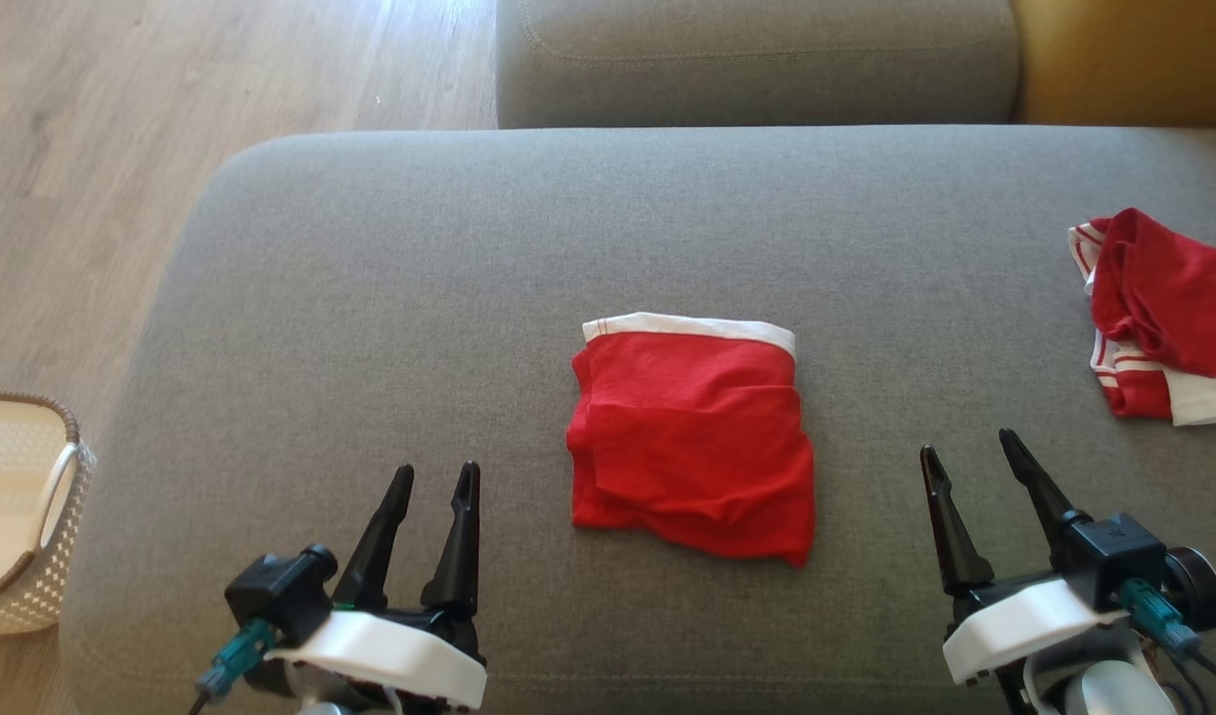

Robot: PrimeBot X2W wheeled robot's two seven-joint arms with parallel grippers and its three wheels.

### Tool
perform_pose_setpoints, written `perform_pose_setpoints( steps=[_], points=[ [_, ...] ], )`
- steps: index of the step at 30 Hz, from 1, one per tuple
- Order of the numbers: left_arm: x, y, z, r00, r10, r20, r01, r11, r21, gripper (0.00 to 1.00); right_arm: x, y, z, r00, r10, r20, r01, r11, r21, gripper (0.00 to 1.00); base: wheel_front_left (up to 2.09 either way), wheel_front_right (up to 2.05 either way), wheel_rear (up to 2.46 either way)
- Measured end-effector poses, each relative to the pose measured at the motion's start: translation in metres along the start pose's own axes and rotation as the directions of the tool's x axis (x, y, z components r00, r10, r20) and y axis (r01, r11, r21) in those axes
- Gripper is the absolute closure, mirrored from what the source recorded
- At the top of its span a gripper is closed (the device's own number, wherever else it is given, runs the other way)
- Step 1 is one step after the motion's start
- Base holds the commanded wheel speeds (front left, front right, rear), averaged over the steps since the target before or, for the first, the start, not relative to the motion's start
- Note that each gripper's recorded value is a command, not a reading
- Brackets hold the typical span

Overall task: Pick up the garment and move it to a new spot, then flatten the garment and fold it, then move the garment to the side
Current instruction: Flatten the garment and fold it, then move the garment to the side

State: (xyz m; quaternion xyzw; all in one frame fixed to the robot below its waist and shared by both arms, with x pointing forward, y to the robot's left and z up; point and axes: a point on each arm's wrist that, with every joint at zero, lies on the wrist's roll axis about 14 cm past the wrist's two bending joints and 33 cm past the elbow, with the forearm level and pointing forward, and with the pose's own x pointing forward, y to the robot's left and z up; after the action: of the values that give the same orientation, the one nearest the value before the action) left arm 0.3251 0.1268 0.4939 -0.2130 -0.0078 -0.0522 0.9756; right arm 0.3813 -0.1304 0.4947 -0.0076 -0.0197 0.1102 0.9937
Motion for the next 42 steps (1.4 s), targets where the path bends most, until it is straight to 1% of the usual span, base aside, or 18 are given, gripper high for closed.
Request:
perform_pose_setpoints(
  steps=[7, 10, 13, 17, 21, 27, 30, 34, 35, 36, 37, 42],
  points=[
    [0.001, 0.002, -0.006, 1.000, 0.007, -0.020, -0.007, 1.000, -0.003, 0.00, 0.008, 0.011, -0.015, 0.999, 0.032, -0.041, -0.030, 0.999, 0.040, 0.00, 0.00, 0.00, 0.00],
    [0.005, 0.005, -0.007, 1.000, 0.016, -0.026, -0.016, 1.000, -0.001, 0.00, 0.017, 0.020, -0.028, 0.996, 0.052, -0.076, -0.045, 0.994, 0.101, 0.00, 0.00, 0.00, 0.00],
    [0.012, 0.007, -0.006, 1.000, 0.018, -0.024, -0.018, 1.000, 0.002, 0.00, 0.030, 0.032, -0.039, 0.991, 0.086, -0.106, -0.071, 0.988, 0.140, 0.00, 0.00, 0.00, 0.00],
    [0.019, 0.011, -0.007, 0.999, 0.024, -0.031, -0.023, 1.000, 0.005, 0.00, 0.051, 0.054, -0.050, 0.977, 0.156, -0.147, -0.131, 0.977, 0.169, 0.00, 0.00, 0.00, 0.00],
    [0.023, 0.016, -0.009, 0.998, 0.038, -0.039, -0.038, 0.999, 0.010, 0.00, 0.068, 0.062, -0.067, 0.961, 0.179, -0.209, -0.134, 0.968, 0.212, 0.00, 0.00, 0.00, 0.00],
    [0.022, 0.026, -0.009, 0.997, 0.071, -0.043, -0.070, 0.997, 0.016, 0.00, 0.077, 0.073, -0.098, 0.933, 0.202, -0.297, -0.116, 0.952, 0.283, 0.00, 0.00, 0.00, 0.00],
    [0.020, 0.031, -0.009, 0.995, 0.086, -0.044, -0.085, 0.996, 0.018, 0.00, 0.079, 0.078, -0.106, 0.921, 0.215, -0.325, -0.114, 0.946, 0.302, 0.00, 0.00, 0.00, 0.00],
    [0.017, 0.036, -0.007, 0.994, 0.105, -0.039, -0.104, 0.994, 0.022, 0.00, 0.081, 0.090, -0.115, 0.903, 0.248, -0.352, -0.140, 0.942, 0.305, 0.00, 0.00, 0.00, 0.00],
    [0.017, 0.036, -0.007, 0.994, 0.107, -0.038, -0.106, 0.994, 0.022, 0.00, 0.082, 0.093, -0.115, 0.900, 0.254, -0.354, -0.146, 0.941, 0.304, 0.11, 0.00, 0.00, 0.00],
    [0.017, 0.037, -0.006, 0.994, 0.108, -0.036, -0.107, 0.994, 0.023, 0.00, 0.083, 0.094, -0.115, 0.898, 0.259, -0.355, -0.152, 0.941, 0.302, 0.67, 0.00, 0.00, 0.00],
    [0.016, 0.037, -0.005, 0.993, 0.109, -0.033, -0.109, 0.994, 0.023, 0.00, 0.084, 0.096, -0.115, 0.896, 0.263, -0.357, -0.157, 0.941, 0.300, 1.00, 0.00, 0.00, 0.00],
    [0.017, 0.034, -0.004, 0.994, 0.103, -0.027, -0.103, 0.995, 0.016, 0.00, 0.083, 0.094, -0.116, 0.891, 0.265, -0.368, -0.177, 0.950, 0.255, 1.00, 0.00, 0.00, 0.00]
  ],
)
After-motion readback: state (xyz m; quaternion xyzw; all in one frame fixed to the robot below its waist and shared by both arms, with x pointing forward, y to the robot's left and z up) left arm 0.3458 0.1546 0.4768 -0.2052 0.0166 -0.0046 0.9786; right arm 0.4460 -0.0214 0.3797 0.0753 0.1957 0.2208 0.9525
